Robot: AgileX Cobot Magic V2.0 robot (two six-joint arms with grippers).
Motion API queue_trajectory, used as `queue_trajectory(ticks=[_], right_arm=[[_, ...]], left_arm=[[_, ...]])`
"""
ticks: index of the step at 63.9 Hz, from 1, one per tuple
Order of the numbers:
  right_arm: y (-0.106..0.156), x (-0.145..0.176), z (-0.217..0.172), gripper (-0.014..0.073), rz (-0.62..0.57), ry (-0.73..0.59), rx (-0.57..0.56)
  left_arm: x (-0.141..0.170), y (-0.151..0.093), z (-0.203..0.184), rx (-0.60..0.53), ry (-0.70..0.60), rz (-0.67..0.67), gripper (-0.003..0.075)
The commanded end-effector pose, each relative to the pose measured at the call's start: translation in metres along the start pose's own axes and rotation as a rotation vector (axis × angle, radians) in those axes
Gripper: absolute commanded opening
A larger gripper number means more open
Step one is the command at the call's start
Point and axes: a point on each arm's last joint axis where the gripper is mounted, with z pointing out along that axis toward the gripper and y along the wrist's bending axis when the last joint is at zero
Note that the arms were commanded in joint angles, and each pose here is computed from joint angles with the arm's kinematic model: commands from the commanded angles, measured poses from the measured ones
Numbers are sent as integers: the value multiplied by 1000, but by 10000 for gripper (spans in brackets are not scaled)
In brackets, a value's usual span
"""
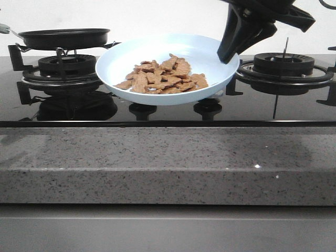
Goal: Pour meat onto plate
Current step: 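Release the pan handle and withdraw the left gripper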
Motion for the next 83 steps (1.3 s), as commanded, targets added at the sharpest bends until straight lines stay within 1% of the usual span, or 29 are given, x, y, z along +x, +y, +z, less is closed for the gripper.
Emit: queue_trajectory(ticks=[1,5,9,14,18,25,27,35,39,49,56,66,83], right_arm=[[10,-12,-26,-71,-9,-118,-30],[10,-12,-26,-71,-9,-118,-30],[10,-12,-26,-71,-9,-118,-30],[10,-12,-26,-71,-9,-118,-30],[10,-12,-26,-71,-9,-118,-30],[10,-12,-26,-71,-9,-118,-30],[10,-12,-26,-71,-9,-118,-30],[10,-12,-26,-71,-9,-118,-30],[10,-12,-26,-71,-9,-118,-30],[10,-12,-26,-71,-9,-118,-30],[10,-12,-26,-71,-9,-118,-30],[10,-12,-26,-71,-9,-118,-30],[10,-12,-26,-71,-9,-118,-30]], left_arm=[[-3,-37,-14,95,-40,53,-20],[-1,-44,-18,93,-38,77,-20],[3,-52,-20,68,-31,130,-20],[11,-64,-23,12,-31,213,-20],[20,-78,-24,-47,-31,308,-20],[42,-107,-29,-172,-77,498,-20],[48,-112,-31,-209,-87,545,-20],[73,-132,-47,-323,-202,711,-20],[88,-140,-56,-352,-241,775,-20],[119,-143,-77,-416,-283,896,-20],[134,-139,-92,-448,-327,936,-21],[155,-126,-114,-474,-386,954,-21],[184,-106,-134,-475,-405,976,-21]])
